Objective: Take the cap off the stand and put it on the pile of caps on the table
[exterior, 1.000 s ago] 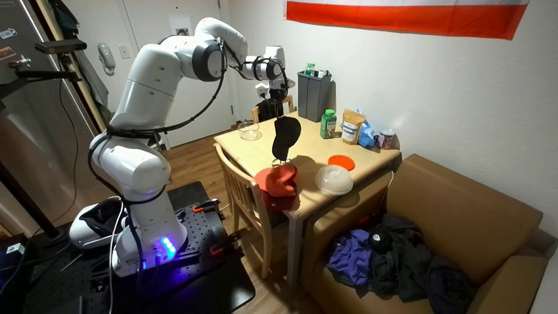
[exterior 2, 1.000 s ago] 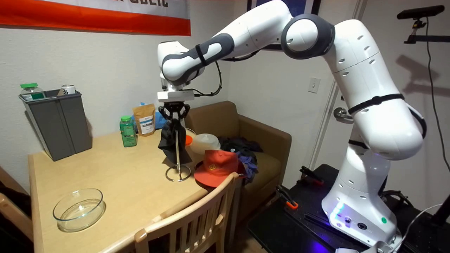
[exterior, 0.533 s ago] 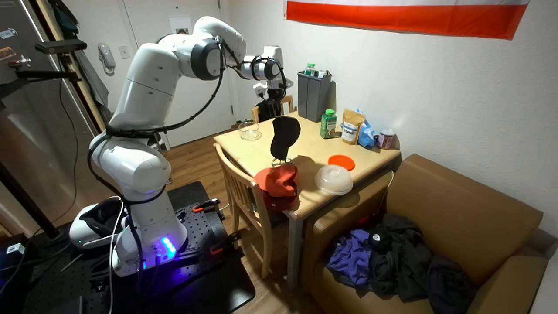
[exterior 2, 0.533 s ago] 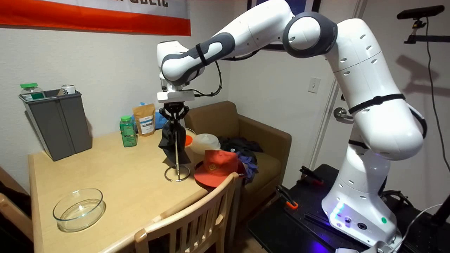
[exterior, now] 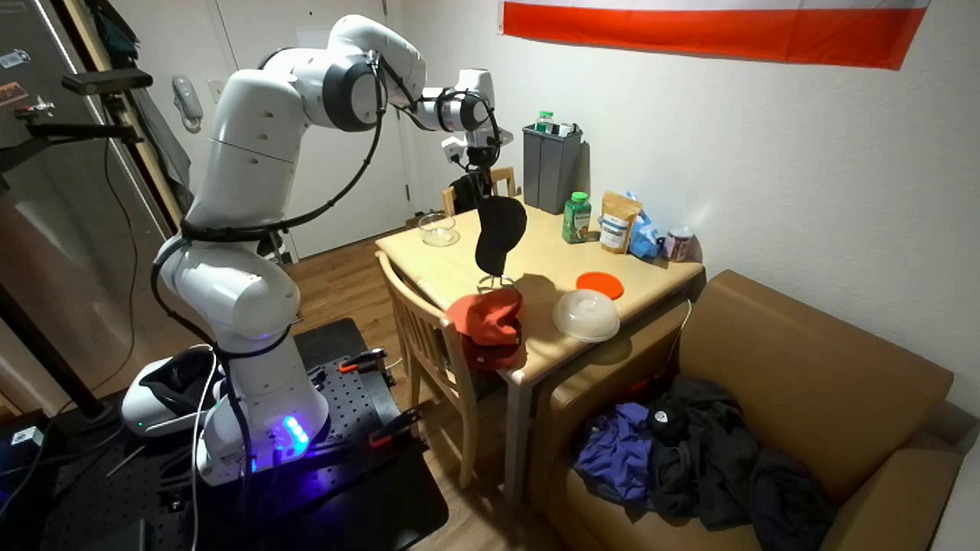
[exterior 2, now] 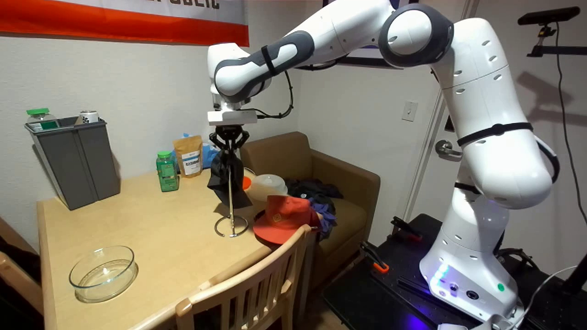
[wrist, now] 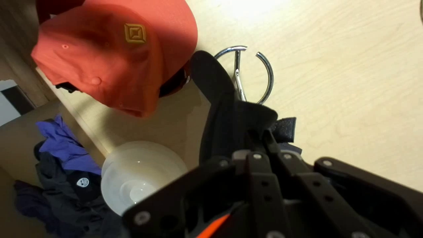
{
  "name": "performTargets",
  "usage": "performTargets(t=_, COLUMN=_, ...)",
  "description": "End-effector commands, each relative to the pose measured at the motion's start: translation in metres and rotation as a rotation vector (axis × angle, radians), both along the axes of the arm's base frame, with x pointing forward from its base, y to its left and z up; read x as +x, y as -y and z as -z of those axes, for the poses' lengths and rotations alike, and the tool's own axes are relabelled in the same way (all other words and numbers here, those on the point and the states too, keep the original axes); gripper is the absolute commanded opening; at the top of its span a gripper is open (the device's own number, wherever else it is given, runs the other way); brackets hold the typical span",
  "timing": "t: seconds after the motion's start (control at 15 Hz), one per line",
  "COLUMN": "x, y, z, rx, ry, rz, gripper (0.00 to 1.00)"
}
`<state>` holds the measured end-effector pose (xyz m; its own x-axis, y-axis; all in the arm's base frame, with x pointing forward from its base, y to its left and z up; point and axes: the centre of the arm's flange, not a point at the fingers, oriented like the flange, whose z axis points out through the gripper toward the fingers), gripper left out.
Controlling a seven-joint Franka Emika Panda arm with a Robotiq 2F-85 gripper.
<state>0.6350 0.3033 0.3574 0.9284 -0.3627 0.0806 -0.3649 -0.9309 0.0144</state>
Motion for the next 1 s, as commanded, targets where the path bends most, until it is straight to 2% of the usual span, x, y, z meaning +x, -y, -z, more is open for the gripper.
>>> performTargets(t=0.0, x=-0.034, y=0.017, z=-0.040, rx=-0.011, ry=0.037, rz=-0.028, gripper=0.01)
performTargets(t=0.67, x=-0.063, y=0.037, z=-0.159, rx=-0.059, ry=0.266, rz=-0.036, gripper=0.01)
performTargets(t=0.93, x=-0.090, y=0.053, z=-0.178, rx=-0.077, ry=0.294, rz=-0.012, gripper=0.01)
